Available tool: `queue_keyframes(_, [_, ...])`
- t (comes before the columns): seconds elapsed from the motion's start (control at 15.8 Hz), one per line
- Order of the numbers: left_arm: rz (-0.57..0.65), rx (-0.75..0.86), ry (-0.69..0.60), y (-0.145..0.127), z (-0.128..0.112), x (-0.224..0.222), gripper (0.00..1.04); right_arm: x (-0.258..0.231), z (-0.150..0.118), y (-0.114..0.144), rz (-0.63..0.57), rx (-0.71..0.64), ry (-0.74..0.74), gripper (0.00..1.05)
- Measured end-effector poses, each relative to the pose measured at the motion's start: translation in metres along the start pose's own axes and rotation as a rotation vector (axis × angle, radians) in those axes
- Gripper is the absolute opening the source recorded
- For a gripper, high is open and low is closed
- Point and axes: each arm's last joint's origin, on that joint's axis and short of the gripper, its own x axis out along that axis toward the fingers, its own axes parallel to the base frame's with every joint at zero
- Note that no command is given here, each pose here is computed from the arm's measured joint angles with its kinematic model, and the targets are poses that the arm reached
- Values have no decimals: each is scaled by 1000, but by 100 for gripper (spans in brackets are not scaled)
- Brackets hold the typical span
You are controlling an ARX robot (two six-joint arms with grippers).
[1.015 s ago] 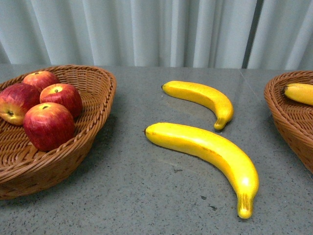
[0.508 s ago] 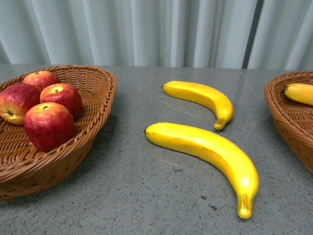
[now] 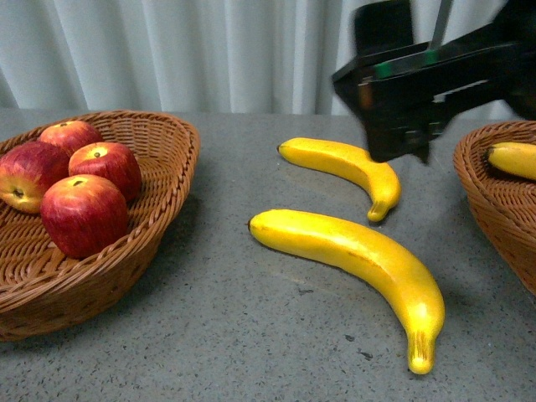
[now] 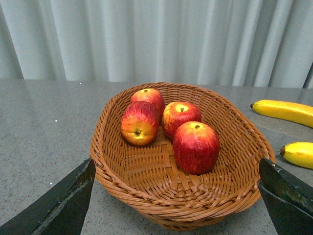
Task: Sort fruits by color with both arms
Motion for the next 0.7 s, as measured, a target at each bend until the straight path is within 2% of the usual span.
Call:
queue_keyframes(0.13, [0,0,0,0,0,0,98,30,6,7,33,-39,60,98])
queue_keyframes(0.38, [0,0,0,0,0,0,98,48,3,11,53,-73,135,98])
queue_keyframes(0.57, [0,0,0,0,0,0,98,63,-20,14,149,-110,352,98])
queue_keyframes(0.7, [0,0,0,0,0,0,98,65,-31,14,167,-148,442,98])
